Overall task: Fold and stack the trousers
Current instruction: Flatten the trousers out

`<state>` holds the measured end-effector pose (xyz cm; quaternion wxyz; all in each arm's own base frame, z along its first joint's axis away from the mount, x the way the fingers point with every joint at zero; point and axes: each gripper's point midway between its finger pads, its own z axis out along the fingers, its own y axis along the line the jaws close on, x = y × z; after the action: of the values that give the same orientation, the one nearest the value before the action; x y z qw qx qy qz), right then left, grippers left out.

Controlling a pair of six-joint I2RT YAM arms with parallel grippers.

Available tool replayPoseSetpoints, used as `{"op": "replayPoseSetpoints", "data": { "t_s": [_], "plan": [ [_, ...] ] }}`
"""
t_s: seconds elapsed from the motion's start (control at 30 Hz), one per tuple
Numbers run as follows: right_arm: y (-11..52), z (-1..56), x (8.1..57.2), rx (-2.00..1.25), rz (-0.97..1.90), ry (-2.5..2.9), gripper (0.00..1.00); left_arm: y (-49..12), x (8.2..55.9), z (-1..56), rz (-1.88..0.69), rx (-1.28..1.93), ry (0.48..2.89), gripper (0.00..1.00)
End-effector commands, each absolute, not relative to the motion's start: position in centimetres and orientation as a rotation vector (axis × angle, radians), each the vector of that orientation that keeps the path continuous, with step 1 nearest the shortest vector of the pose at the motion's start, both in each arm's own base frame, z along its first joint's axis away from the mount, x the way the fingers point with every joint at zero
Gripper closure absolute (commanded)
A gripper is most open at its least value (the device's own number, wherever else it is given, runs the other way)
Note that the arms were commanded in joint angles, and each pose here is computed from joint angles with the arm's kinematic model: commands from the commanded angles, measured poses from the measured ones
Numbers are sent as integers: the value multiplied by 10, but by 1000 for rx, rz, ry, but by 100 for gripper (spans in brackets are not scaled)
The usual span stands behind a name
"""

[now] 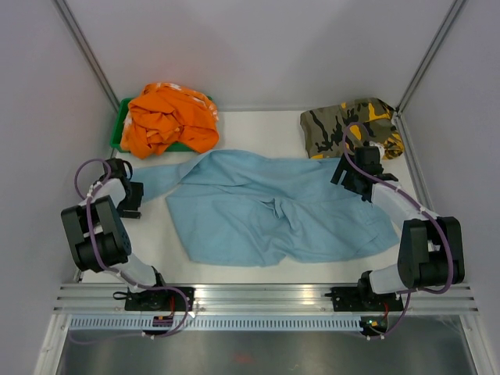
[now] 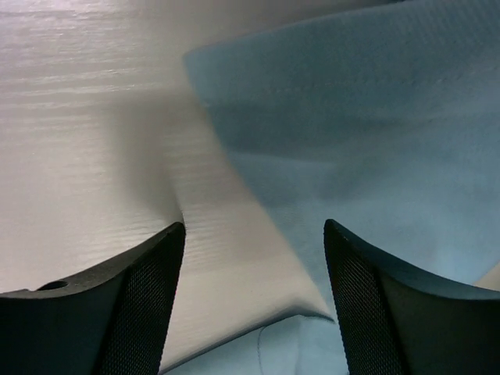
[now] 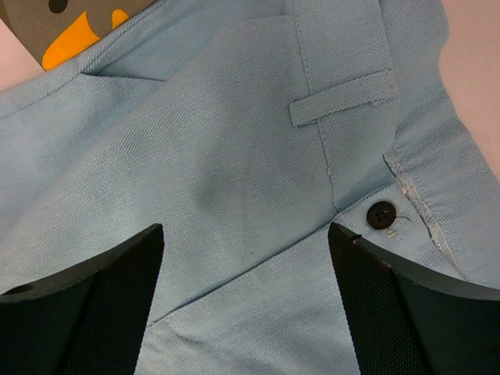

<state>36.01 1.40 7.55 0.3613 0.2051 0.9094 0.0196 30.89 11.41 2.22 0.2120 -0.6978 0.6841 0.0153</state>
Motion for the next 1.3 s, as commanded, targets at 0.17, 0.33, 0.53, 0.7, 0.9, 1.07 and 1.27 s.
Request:
{"op": "replayPoseSetpoints", "data": {
  "t_s": [0.17, 0.33, 0.53, 0.7, 0.9, 1.07, 1.27],
  "plan": [
    [0, 103, 371, 552, 4, 2271, 7, 127, 301, -7, 263, -2076, 1969, 39],
    [-10, 111, 364, 565, -43, 2261, 8, 129, 303, -12, 265, -2076, 1966, 96],
    [-20, 110, 351, 568, -82, 2268, 8, 149, 310, 21, 339, -1953, 1948, 98],
    [-21, 105, 346, 581, -67, 2269, 9, 173, 327, 84, 367, -1773, 1881, 98],
    [-18, 99, 348, 578, -47, 2270, 9, 191, 343, 173, 353, -1673, 1721, 98],
    [-16, 88, 353, 569, -34, 2285, 9, 202, 379, 211, 317, -1651, 1633, 98],
    [-11, 78, 358, 557, -10, 2322, 10, 208, 436, 189, 389, -1679, 1717, 98]
  ]
}}
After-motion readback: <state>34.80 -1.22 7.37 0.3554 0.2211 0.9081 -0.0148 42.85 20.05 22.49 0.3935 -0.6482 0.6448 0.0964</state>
